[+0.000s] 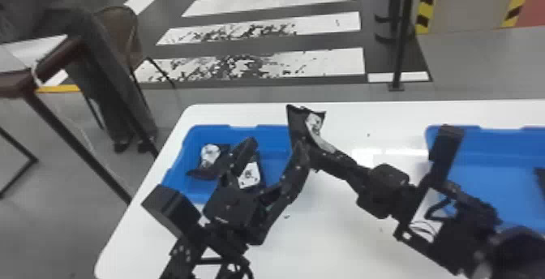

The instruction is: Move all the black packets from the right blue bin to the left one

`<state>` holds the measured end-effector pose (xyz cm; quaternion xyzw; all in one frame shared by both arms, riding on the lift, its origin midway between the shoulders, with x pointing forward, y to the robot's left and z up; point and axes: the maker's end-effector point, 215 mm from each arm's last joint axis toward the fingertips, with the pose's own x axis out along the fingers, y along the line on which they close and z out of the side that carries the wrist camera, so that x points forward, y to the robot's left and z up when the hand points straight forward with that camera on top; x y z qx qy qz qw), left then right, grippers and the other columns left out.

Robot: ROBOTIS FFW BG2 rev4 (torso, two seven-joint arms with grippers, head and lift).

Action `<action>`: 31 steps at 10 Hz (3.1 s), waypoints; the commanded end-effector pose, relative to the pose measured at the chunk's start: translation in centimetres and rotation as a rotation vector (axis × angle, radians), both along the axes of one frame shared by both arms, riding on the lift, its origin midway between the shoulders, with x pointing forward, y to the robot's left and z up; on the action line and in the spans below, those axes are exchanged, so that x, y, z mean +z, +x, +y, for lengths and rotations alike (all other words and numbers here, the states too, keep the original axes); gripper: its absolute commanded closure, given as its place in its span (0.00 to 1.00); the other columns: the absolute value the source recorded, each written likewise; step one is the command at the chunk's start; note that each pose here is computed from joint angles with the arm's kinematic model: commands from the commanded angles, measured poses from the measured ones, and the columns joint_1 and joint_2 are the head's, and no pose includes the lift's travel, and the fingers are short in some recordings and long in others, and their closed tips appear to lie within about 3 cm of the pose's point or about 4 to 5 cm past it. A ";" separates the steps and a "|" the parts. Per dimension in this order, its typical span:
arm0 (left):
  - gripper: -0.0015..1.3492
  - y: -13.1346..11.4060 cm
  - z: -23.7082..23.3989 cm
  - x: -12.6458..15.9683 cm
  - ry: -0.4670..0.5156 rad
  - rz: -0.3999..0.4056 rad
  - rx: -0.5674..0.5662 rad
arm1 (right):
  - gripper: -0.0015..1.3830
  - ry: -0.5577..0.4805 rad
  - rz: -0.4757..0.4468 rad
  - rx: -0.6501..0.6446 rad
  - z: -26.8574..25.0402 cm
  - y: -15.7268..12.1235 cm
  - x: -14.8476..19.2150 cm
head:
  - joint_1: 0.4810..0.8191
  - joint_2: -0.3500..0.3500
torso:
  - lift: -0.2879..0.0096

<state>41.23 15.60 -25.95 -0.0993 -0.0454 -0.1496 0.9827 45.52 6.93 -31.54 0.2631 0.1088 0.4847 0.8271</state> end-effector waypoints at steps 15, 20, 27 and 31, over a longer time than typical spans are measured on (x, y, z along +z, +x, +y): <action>0.79 0.4 -0.2 -3.4 0.022 0.114 -0.008 | 0.81 0.043 0.032 0.156 5.6 -6.1 0.3 | 0.63 1.00 | 0.50; 0.90 0.4 -0.2 -2.0 0.017 0.074 -0.002 | 0.81 0.091 0.036 0.117 4.9 -4.5 1.1 | 0.63 1.00 | 0.50; 0.90 4.2 4.3 0.7 0.093 -0.071 0.112 | 0.10 0.156 0.062 0.013 1.9 -2.1 0.9 | 0.63 1.00 | 0.50; 0.90 10.7 10.2 -3.3 0.402 -0.096 0.274 | 0.10 0.165 0.066 -0.041 -0.3 -0.9 0.7 | 0.63 0.99 | 0.50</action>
